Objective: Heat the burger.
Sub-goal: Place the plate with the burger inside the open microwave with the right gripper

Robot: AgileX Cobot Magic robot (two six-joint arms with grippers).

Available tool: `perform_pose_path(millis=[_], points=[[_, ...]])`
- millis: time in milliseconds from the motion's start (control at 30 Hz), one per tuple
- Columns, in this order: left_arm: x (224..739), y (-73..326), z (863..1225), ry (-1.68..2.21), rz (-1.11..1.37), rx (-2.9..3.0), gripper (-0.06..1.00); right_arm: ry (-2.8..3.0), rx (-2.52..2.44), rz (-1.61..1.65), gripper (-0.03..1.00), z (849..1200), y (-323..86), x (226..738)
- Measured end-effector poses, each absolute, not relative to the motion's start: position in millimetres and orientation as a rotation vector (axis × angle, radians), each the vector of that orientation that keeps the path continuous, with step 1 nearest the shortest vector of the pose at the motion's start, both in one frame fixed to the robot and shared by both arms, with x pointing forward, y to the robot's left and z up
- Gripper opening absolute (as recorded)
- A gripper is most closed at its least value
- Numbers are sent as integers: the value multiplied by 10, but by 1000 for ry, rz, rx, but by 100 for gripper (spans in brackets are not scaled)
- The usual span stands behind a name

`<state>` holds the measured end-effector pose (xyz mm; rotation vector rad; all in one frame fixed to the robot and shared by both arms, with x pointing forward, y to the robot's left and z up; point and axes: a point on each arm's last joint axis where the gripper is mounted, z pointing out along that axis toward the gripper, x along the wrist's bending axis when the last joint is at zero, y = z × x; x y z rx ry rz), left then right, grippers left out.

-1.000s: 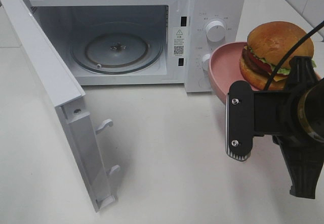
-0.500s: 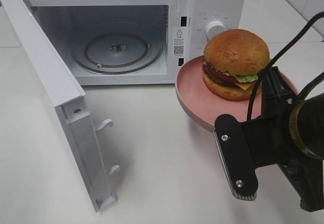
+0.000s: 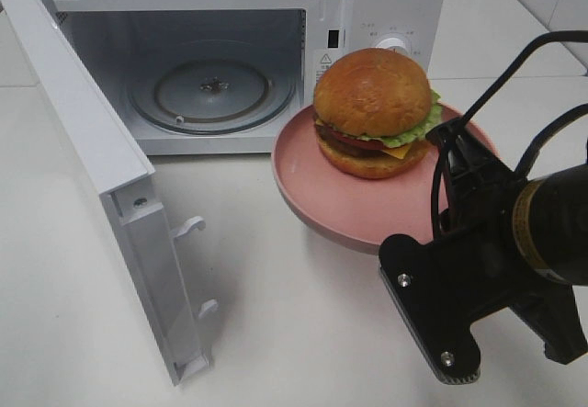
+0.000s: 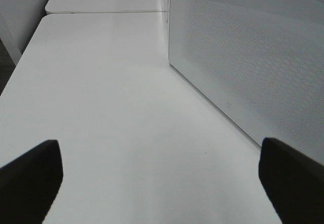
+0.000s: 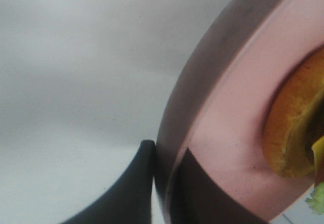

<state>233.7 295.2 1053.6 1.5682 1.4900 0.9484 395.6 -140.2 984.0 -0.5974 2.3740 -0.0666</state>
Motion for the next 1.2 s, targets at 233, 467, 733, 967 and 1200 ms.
perform_pose_path(millis=[233, 467, 733, 967, 1200], points=[[2337, 2952, 10536, 1490, 948, 1568, 97, 2321, -723, -14, 6, 9849, -1333, 3951], [2337, 2952, 10536, 1490, 948, 1568, 97, 2261, -835, 17, 6, 9861, -1336, 4028], [2337, 2952, 10536, 1490, 948, 1568, 97, 2295, -920, 19, 6, 9827, -1451, 4123], [2337, 2952, 10536, 1490, 948, 1568, 97, 2308, -956, 41, 6, 9890, -1476, 4202], [2337, 2952, 10536, 1490, 948, 1568, 97, 2304, -966, 67, 6, 9986, -1496, 4298]])
